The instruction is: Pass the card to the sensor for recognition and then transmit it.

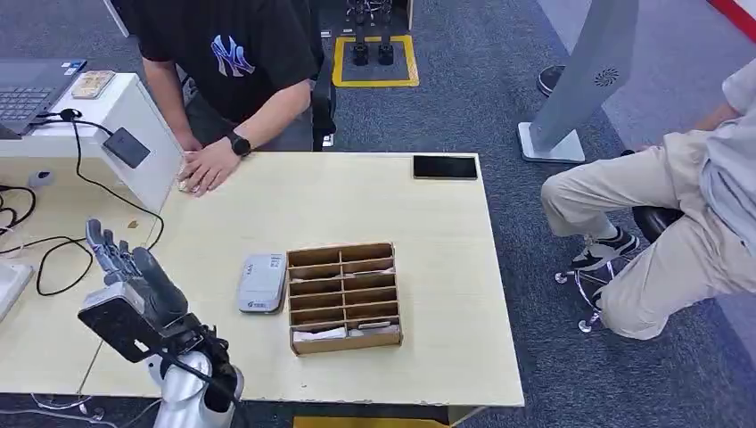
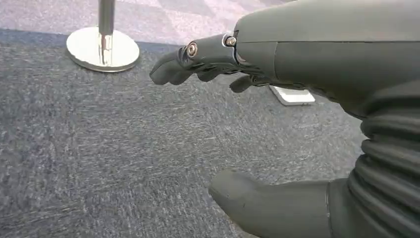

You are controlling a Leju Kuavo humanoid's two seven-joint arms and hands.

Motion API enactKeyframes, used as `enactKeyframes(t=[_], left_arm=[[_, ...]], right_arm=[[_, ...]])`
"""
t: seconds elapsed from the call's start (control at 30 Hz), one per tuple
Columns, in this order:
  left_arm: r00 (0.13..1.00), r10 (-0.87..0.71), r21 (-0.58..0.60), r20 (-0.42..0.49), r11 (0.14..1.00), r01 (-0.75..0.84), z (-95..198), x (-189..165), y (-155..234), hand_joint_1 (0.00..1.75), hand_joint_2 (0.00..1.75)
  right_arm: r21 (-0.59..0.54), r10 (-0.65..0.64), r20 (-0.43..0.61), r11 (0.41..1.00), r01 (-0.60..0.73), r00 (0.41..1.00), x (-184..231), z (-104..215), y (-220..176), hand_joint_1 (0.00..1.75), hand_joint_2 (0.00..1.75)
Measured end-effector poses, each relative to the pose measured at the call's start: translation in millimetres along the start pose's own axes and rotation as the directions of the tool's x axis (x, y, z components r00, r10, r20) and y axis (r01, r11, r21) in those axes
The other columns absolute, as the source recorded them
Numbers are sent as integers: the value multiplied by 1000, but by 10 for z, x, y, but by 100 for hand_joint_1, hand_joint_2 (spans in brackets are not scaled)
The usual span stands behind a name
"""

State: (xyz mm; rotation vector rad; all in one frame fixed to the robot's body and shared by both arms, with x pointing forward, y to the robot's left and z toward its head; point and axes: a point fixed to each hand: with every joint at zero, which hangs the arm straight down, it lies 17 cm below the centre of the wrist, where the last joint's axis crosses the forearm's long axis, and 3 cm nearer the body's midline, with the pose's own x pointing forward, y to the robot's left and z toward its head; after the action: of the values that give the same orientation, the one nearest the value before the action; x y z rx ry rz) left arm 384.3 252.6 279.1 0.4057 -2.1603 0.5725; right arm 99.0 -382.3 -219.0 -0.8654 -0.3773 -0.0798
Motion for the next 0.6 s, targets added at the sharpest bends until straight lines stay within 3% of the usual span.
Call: enactKeyframes(t=[0.03, 0.13, 0.17, 0.4, 0.6], left_arm=[[999, 28, 8, -24, 1000, -28, 26, -10, 26, 0, 175], [944, 229, 41, -237, 973, -226, 234, -247, 87, 0, 175], [931, 255, 41, -263, 967, -253, 314, -251, 111, 0, 175], [925, 264, 27, -275, 963, -267, 525, -189, 231, 0, 175], [952, 219, -51, -215, 971, -235, 687, -30, 160, 0, 175]], right_arm=[[-2, -5, -5, 1000, 5, 1000, -10, 2, -5, 0, 175], [-8, -19, -27, 1000, 19, 999, -61, 17, -7, 0, 175], [-7, -20, -37, 1000, 19, 999, -85, 21, -6, 0, 175], [-8, -35, -62, 999, 34, 997, -136, 42, 7, 0, 175], [-6, -74, -107, 997, 74, 992, -221, 89, 54, 0, 175]])
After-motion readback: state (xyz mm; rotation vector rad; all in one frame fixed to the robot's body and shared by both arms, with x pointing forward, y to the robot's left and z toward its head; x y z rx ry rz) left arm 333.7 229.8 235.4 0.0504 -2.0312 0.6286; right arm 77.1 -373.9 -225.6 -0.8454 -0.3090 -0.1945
